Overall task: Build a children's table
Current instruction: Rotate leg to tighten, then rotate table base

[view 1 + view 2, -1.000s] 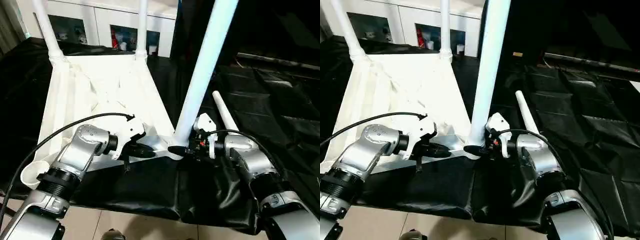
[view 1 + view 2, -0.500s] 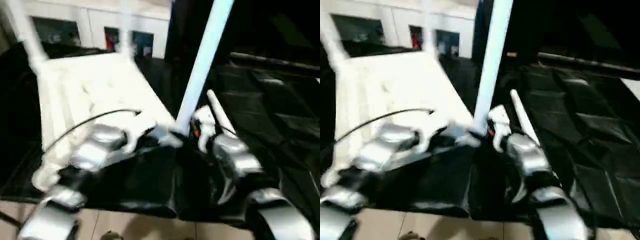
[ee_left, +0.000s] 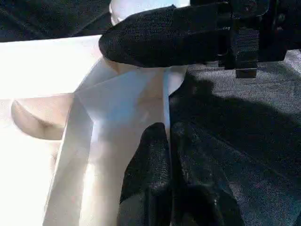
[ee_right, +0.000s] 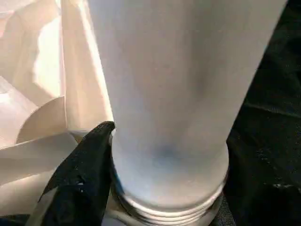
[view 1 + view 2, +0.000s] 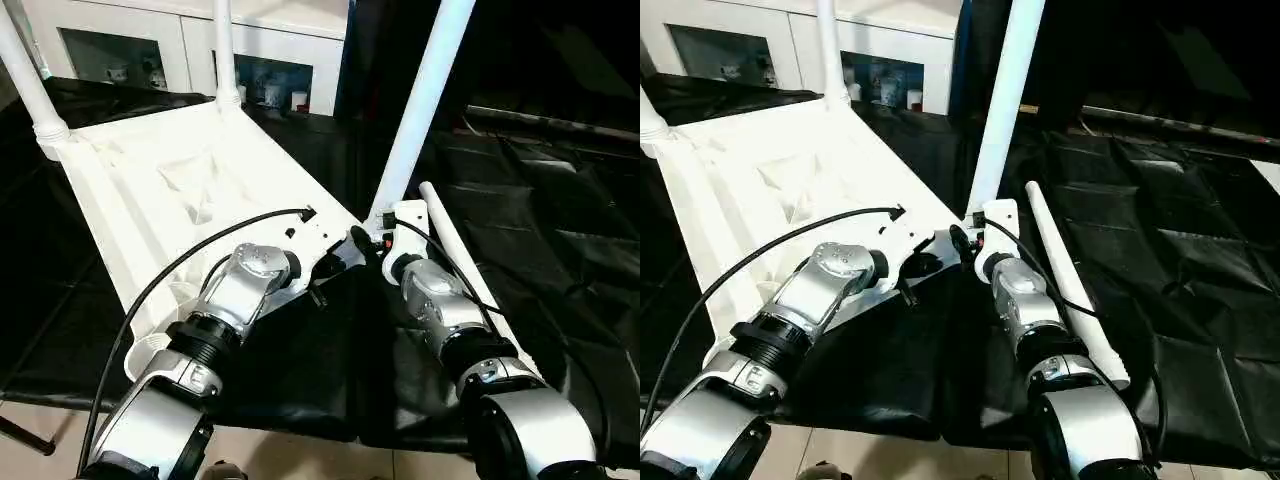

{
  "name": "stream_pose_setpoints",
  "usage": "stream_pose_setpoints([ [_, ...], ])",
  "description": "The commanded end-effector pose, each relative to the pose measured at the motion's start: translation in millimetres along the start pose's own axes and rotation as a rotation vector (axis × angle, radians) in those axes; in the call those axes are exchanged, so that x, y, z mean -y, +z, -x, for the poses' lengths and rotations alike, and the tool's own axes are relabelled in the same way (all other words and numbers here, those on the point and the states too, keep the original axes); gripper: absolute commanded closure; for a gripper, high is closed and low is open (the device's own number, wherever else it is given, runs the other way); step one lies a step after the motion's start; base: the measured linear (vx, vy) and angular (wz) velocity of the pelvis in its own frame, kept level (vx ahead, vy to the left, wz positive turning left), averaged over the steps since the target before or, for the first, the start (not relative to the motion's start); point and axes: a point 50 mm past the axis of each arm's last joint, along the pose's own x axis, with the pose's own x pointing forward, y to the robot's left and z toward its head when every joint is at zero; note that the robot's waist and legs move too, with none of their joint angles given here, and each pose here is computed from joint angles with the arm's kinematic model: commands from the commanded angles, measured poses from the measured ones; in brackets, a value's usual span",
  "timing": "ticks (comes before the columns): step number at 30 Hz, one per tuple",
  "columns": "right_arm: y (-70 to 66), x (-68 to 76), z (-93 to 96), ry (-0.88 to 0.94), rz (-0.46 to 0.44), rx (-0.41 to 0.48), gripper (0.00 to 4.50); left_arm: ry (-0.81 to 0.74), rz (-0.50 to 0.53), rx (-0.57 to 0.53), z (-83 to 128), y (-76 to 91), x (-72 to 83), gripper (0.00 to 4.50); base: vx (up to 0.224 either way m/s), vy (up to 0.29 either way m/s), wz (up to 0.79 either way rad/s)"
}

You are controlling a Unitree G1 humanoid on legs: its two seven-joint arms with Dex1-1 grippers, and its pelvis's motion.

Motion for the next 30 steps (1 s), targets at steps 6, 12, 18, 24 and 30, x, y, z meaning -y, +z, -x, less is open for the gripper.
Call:
stream_pose_setpoints([
  [6,10.3,-8.1,2.0,0.139,0.077,0.075,0.8,-0.008,0.004,0.062,-4.5,1.6,4.6,4.5,0.0,0.0,0.0],
  [12,23.7,14.2,26.6,0.218,0.153,0.166,0.78,0.04,0.025,0.17,-4.6,15.2,-2.9,4.05,0.0,0.0,0.0],
  [18,22.6,27.8,49.9,0.24,0.184,0.166,0.78,0.093,0.077,0.231,7.6,24.0,-15.7,3.67,0.0,0.0,0.0],
  [24,11.9,26.7,68.2,0.321,0.219,0.092,0.78,0.219,0.101,0.235,35.6,19.0,-43.1,3.2,0.0,0.0,0.0],
  [30,-12.3,18.2,66.5,0.354,0.233,-0.05,0.78,0.545,0.039,0.149,112.9,-1.8,-98.0,2.6,0.0,0.0,0.0],
])
